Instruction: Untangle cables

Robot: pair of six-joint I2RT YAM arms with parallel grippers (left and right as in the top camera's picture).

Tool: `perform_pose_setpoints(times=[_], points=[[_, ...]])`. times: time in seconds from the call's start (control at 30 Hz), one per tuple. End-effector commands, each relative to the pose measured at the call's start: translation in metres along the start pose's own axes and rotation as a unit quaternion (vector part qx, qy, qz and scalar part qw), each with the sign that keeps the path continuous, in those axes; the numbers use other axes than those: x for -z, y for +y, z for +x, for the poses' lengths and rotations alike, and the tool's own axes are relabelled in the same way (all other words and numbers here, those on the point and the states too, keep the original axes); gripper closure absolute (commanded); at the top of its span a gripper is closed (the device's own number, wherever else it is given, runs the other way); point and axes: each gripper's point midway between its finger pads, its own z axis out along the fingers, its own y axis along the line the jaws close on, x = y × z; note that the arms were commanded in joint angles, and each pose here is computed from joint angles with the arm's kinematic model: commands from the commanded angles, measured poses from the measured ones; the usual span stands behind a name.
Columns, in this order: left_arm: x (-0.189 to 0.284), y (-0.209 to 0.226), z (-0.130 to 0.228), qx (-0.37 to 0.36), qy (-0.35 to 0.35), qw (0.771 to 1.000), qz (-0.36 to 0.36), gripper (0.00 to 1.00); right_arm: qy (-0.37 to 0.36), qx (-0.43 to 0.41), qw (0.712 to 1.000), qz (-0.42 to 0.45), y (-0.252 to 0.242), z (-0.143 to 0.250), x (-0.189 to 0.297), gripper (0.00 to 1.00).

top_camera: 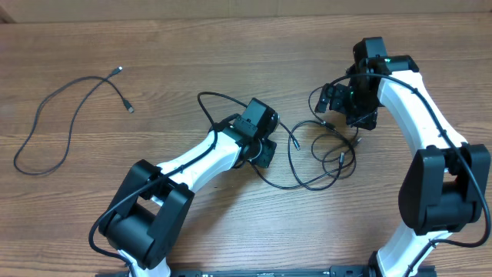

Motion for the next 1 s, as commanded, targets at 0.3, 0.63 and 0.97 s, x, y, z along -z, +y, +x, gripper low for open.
perform_pose_setpoints(times=[0.3,0.63,0.97], points=[[-0.0051,0.0041,0.0058,0.004,0.009,1.0,-0.009,0.62,-0.006,0.006,1.0,-0.008,0.0049,-0.0018,0.0045,0.0],[-0.0051,0.0042,0.0061,0.005,0.01,1.0,-0.009,0.55,-0.006,0.006,1.0,-0.008,0.0049,-0.0018,0.0045,0.0],[-0.0051,0.0042,0.0062,0.005,0.01,1.0,-0.009,0.5,-0.006,0.006,1.0,-0.008,0.0049,-0.0018,0.0045,0.0]])
